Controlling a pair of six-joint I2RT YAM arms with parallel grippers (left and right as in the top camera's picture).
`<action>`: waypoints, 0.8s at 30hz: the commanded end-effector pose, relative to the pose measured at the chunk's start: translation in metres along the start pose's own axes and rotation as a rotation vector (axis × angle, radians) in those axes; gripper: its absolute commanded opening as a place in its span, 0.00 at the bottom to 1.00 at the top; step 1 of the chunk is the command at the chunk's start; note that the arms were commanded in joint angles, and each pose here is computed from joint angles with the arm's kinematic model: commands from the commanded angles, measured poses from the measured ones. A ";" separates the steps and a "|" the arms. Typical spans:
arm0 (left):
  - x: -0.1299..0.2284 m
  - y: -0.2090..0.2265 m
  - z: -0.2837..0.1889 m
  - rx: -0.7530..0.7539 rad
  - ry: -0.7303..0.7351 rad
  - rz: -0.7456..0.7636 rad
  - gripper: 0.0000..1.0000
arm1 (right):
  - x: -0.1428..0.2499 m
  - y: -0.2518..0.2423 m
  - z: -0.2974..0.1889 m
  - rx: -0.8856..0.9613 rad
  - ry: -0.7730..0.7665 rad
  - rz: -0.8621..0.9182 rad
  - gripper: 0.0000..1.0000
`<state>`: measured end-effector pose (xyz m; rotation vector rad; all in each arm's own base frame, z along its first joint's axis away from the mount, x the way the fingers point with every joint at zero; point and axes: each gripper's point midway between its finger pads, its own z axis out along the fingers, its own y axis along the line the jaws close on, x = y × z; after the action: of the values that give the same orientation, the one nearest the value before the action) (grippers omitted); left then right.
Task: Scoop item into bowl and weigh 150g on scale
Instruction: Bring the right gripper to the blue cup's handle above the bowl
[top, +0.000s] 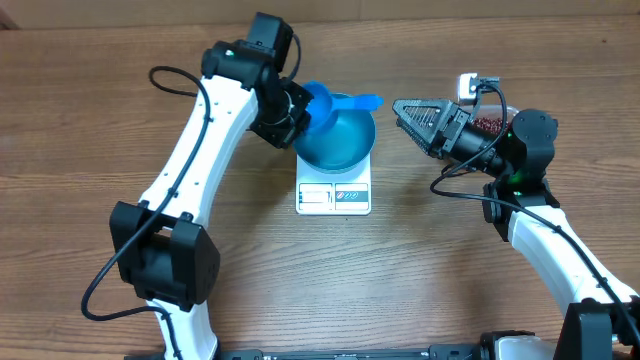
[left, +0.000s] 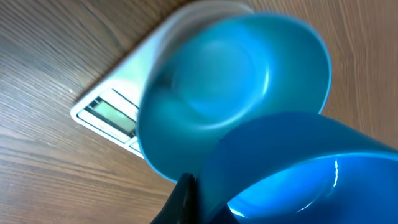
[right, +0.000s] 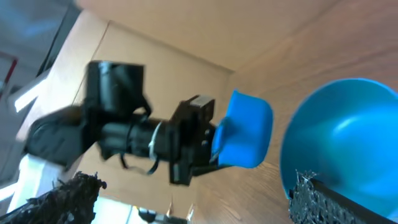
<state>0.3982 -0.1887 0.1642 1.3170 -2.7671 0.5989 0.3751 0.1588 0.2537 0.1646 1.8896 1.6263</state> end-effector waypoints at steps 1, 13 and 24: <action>0.022 -0.014 -0.008 0.045 0.016 0.031 0.04 | -0.012 -0.001 0.000 0.021 -0.054 0.004 1.00; 0.055 -0.032 0.001 0.072 -0.016 0.137 0.04 | -0.009 -0.017 -0.001 0.082 -0.054 0.006 0.91; 0.077 -0.044 0.008 0.088 -0.086 0.224 0.04 | -0.010 -0.022 -0.001 0.105 -0.066 0.015 0.66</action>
<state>0.3775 -0.2715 0.1688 1.0635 -2.9624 0.6561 0.3850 0.1499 0.2321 0.2792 1.9439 1.5371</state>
